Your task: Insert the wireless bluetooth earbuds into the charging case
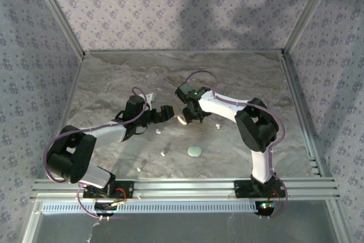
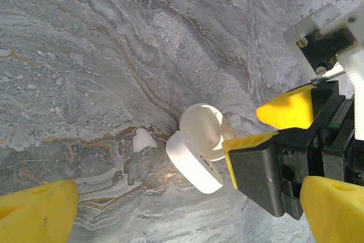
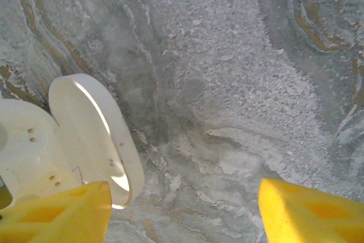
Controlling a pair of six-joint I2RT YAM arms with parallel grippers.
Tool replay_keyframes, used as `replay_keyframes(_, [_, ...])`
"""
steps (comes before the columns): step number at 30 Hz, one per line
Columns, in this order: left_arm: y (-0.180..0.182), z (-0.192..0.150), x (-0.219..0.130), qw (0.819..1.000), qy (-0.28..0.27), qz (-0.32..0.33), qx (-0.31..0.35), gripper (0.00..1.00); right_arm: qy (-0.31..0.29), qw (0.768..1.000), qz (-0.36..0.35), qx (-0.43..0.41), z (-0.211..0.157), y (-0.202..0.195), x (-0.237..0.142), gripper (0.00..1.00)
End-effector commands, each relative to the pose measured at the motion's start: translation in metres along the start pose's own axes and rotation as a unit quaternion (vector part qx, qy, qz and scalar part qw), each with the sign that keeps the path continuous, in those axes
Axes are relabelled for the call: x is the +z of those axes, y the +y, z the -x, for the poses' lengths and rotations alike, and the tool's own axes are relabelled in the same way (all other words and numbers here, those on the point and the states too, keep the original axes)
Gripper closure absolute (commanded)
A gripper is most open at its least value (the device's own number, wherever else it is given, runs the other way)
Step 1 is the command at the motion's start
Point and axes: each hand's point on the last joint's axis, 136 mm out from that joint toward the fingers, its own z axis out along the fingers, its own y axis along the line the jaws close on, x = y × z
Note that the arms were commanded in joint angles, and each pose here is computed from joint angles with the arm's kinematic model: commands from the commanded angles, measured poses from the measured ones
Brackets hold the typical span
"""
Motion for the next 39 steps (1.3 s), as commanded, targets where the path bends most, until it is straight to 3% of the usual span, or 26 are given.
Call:
replay_keyframes(1, [-0.012,0.005,0.0,1.0,-0.008,-0.023,0.012,0.0,0.003,1.0,-0.013,-0.008,0.003,-0.007,-0.004,0.3])
replay_keyframes(9, [-0.011,0.006,-0.001,1.0,-0.011,-0.018,0.014,0.0,-0.027,0.999,0.02,-0.003,0.005,0.006,-0.021,0.3])
replay_keyframes(16, [0.018,0.026,-0.03,0.997,-0.066,0.038,-0.009,0.0,-0.068,0.995,0.069,0.01,0.015,0.02,-0.05,0.31])
replay_keyframes(20, [0.031,0.034,-0.044,0.994,-0.091,0.046,-0.032,0.0,-0.07,0.989,0.129,0.01,0.02,0.043,-0.054,0.46])
replay_keyframes(24, [0.032,0.036,-0.047,0.994,-0.097,0.046,-0.036,0.0,-0.053,0.986,0.155,0.008,0.021,0.057,-0.046,0.72])
replay_keyframes(26, [0.032,0.036,-0.047,0.994,-0.097,0.046,-0.037,0.0,-0.049,0.987,0.155,0.008,0.024,0.06,-0.041,0.79])
replay_keyframes(39, [0.029,0.037,-0.049,0.994,-0.097,0.04,-0.037,0.0,-0.009,0.989,0.149,-0.017,0.018,0.08,-0.014,0.85])
